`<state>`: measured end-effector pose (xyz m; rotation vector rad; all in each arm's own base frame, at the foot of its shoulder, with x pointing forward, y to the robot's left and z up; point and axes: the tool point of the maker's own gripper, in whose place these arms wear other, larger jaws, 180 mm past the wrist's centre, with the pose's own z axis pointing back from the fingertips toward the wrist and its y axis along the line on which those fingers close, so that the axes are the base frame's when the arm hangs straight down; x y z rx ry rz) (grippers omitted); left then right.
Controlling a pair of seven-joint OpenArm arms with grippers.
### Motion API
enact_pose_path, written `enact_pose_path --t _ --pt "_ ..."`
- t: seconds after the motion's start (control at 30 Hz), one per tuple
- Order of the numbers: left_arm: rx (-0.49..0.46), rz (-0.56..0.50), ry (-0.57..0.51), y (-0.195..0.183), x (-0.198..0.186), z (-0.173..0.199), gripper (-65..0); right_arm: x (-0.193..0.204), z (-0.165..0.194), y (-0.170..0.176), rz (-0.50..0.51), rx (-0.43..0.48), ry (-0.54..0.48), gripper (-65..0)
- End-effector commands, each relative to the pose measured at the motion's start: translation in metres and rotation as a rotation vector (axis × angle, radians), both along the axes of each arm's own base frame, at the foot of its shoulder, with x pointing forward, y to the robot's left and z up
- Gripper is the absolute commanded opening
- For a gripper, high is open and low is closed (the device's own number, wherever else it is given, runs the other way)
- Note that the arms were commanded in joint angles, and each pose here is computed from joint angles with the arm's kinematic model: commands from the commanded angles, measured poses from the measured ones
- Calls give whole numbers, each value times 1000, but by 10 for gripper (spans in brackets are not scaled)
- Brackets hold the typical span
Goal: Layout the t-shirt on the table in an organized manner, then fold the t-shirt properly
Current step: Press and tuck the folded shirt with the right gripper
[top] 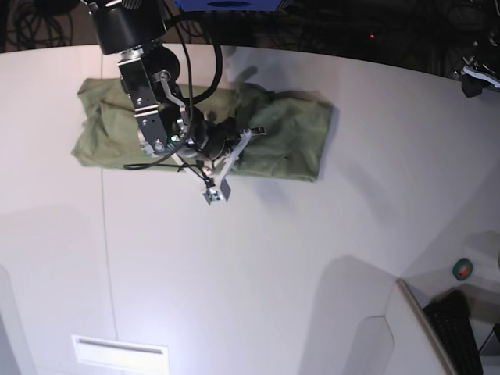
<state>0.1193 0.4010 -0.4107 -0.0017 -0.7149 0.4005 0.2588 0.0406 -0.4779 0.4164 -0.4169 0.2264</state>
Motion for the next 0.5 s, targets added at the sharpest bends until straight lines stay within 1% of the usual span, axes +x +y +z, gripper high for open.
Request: enact_pose_path --t 0.0,0.13,0.23,0.3,0.47 --pt "29 -13 -36 7 7 13 -650 13 13 5 2 22 -45 -650" --pt "30 -13 -36 8 7 13 -650 17 25 6 3 29 -70 -650" --pt "28 -15 -36 7 8 12 -650 14 33 5 28 12 -43 -650" --pt "19 -44 -28 0 12 9 -650 16 40 4 36 4 -43 -650" --pt "1 -84 -17 -13 19 3 -650 15 40 3 48 -6 -27 -650"
